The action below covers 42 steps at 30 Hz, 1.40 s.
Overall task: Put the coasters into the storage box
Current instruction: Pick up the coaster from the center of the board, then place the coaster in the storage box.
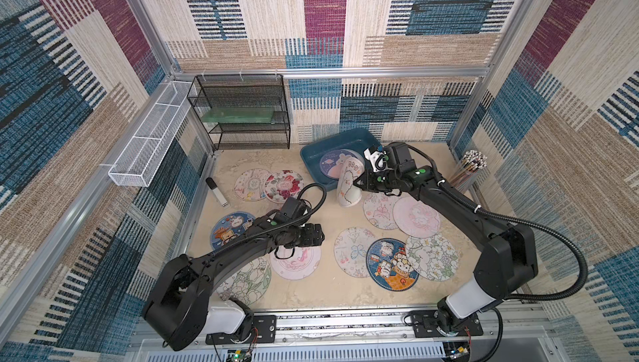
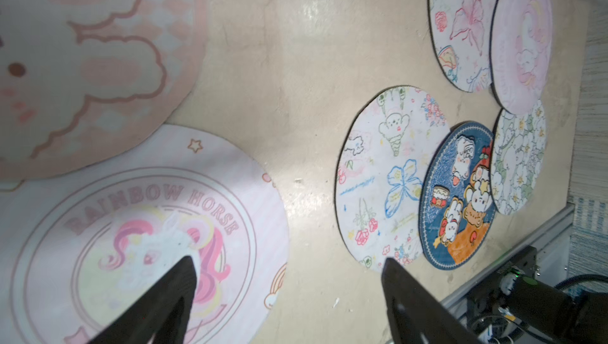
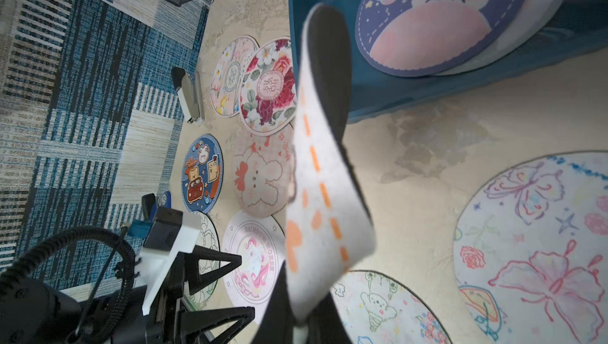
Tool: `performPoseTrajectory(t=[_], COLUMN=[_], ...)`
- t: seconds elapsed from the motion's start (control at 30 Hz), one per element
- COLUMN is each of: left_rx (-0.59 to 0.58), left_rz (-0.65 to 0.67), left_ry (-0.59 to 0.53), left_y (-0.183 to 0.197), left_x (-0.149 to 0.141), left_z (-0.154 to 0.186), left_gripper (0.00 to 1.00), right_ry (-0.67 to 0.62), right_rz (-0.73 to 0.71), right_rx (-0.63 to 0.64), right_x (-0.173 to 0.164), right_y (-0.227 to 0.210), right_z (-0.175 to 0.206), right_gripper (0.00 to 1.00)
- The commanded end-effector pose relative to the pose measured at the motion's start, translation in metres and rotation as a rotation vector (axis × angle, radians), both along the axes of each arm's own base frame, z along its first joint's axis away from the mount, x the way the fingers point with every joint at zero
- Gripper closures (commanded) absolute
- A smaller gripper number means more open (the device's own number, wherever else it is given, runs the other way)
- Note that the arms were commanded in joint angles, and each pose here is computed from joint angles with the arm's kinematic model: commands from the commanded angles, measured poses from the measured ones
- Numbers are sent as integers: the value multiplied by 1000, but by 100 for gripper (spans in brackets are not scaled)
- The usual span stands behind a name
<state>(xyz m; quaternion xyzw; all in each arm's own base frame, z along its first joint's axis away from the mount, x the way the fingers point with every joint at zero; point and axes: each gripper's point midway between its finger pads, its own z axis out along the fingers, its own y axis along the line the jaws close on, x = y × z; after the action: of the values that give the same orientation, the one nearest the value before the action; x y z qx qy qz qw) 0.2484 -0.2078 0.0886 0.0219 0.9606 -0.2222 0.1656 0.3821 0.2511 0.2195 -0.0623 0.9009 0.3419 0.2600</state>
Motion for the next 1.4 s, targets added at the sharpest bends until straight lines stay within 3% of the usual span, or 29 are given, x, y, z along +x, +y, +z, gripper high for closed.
performPoseTrajectory(t=[0.0, 0.43, 0.7, 0.97, 1.37], left_rx=[7, 34, 51, 61, 64], left_rz=[36, 62, 81, 87, 94], left_ry=[11, 11, 10, 6, 10], left_y=[8, 26, 34, 36, 36], left_x=[-6, -23, -27, -26, -25], left_z=[-1, 2, 1, 3, 0], left_gripper=[13, 12, 12, 12, 11], right_ry=[-66, -155, -113, 9, 48], right_rz=[21, 42, 1, -109, -238], right_rx=[43, 106, 122, 118, 44], right_x=[21, 113, 159, 197, 218], right_y=[12, 52, 57, 35, -10], right_z=[12, 12, -33, -104, -126], right_gripper=[92, 92, 91, 91, 85])
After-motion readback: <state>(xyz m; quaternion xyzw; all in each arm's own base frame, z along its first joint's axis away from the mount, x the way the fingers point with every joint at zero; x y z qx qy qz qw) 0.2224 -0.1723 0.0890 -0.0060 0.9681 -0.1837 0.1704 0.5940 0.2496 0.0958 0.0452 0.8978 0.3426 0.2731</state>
